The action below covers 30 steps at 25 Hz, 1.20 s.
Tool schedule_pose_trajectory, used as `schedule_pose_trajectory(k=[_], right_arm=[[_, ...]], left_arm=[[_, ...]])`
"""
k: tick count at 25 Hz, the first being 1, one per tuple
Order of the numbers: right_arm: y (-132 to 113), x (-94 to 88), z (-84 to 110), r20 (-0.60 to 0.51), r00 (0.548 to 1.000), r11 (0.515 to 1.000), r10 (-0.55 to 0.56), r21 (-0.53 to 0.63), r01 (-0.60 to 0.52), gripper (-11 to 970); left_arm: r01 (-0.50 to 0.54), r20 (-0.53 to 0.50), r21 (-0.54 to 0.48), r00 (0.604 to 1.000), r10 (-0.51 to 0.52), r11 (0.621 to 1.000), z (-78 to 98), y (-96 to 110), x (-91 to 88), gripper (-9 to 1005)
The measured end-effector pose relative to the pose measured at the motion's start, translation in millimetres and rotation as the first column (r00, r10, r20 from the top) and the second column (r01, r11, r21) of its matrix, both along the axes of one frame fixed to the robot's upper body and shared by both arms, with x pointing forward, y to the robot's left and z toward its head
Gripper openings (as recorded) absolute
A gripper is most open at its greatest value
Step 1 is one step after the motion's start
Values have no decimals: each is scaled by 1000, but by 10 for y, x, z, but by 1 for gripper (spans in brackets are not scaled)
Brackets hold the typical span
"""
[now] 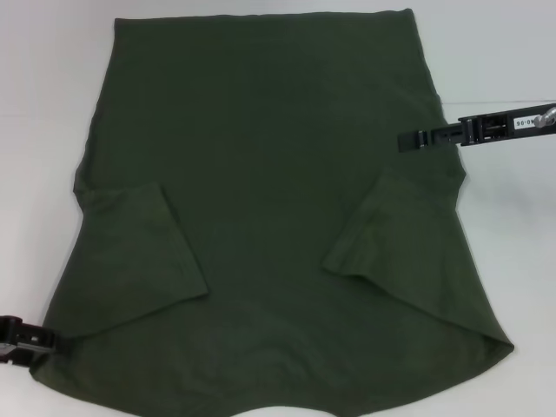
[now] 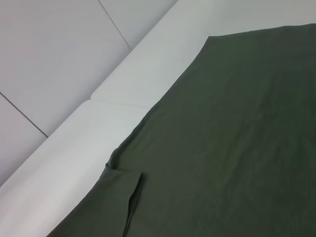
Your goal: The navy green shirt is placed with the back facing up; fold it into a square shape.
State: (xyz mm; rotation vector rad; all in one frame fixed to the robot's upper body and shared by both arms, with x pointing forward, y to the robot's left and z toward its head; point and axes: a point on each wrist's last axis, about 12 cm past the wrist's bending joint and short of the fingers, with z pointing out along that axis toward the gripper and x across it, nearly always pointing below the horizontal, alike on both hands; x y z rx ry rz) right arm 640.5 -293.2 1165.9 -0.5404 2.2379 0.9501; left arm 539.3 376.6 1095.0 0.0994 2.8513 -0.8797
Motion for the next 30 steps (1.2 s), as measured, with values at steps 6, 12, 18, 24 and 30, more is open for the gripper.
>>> schedule_pose_trajectory(k=[6,12,18,24,30], right_arm=[[13,8,7,4,1000,1000,4,-2,-4,839],[23,17,15,8,1000,1000,5,-3,-5,839],[38,29,24,13,1000,1000,6,-4,-6,839],[44,30,22,13,1000,1000,6,-3,-6,839],[48,28,2,8,1000,1000,2,-1,-2,839]], left_arm=[[15,-8,-10,1000,-15,1000,-13,-46,12,849],[18,-9,-11,1000,-18,1000,-7,-54,21,850],[7,6,-2,1000,-7,1000,52,5,31,849],[1,8,11,1000,-1,1000,55,35,29,849],[1,2,32,1000,-1,999,36,51,24,848]])
